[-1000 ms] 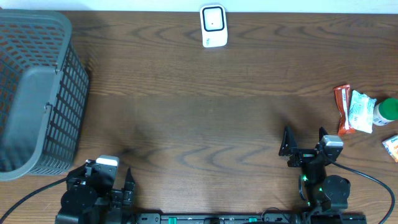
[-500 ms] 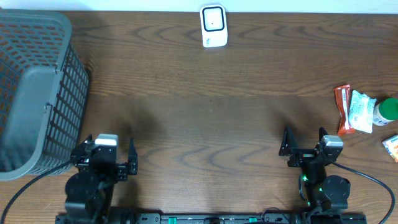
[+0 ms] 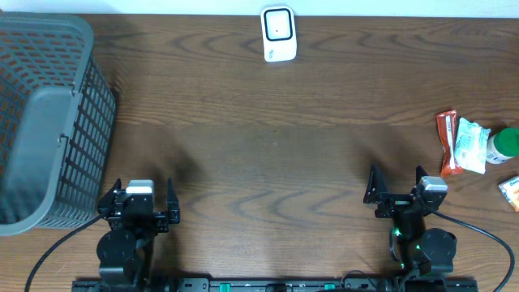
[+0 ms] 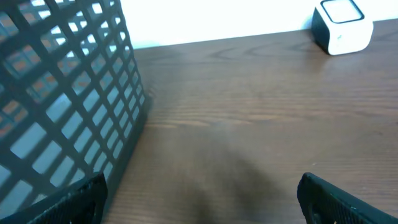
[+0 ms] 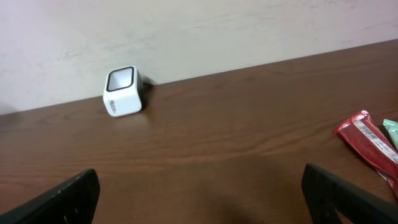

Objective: Scan the item barcode

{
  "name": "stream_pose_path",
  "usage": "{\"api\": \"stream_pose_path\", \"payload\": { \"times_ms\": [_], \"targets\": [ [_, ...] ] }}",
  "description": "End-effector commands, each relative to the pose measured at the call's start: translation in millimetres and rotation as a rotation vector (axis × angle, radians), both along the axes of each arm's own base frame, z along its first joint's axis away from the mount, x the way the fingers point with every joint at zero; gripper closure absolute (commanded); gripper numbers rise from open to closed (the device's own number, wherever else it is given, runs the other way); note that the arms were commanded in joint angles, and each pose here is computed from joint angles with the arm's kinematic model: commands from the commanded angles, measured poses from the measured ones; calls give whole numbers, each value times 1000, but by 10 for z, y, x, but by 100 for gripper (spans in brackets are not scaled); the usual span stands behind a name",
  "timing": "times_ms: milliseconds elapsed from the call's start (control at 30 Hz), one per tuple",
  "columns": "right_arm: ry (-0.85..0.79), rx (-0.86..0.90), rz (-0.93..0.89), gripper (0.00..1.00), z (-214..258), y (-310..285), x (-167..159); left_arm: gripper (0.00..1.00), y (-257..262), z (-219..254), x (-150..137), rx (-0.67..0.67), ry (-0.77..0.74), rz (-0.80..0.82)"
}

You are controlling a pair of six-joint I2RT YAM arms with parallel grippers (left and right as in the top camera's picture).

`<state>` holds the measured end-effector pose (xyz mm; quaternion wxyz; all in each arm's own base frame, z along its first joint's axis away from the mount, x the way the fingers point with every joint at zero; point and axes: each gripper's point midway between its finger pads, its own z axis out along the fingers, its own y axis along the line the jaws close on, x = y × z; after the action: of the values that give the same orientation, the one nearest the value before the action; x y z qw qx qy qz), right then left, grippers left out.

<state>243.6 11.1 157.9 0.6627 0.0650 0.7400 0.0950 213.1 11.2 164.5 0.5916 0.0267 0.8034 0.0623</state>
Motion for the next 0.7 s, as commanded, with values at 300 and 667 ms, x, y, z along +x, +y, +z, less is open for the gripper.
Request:
{"api": "stream_pose_path", "payload": {
  "times_ms": [300, 667],
  "targets": [
    [1, 4, 21, 1, -20, 50, -3, 2, 5, -53, 217, 38, -124, -11],
    [0, 4, 21, 1, -19, 50, -3, 2, 19, -308, 239, 38, -75, -6]
  ]
}}
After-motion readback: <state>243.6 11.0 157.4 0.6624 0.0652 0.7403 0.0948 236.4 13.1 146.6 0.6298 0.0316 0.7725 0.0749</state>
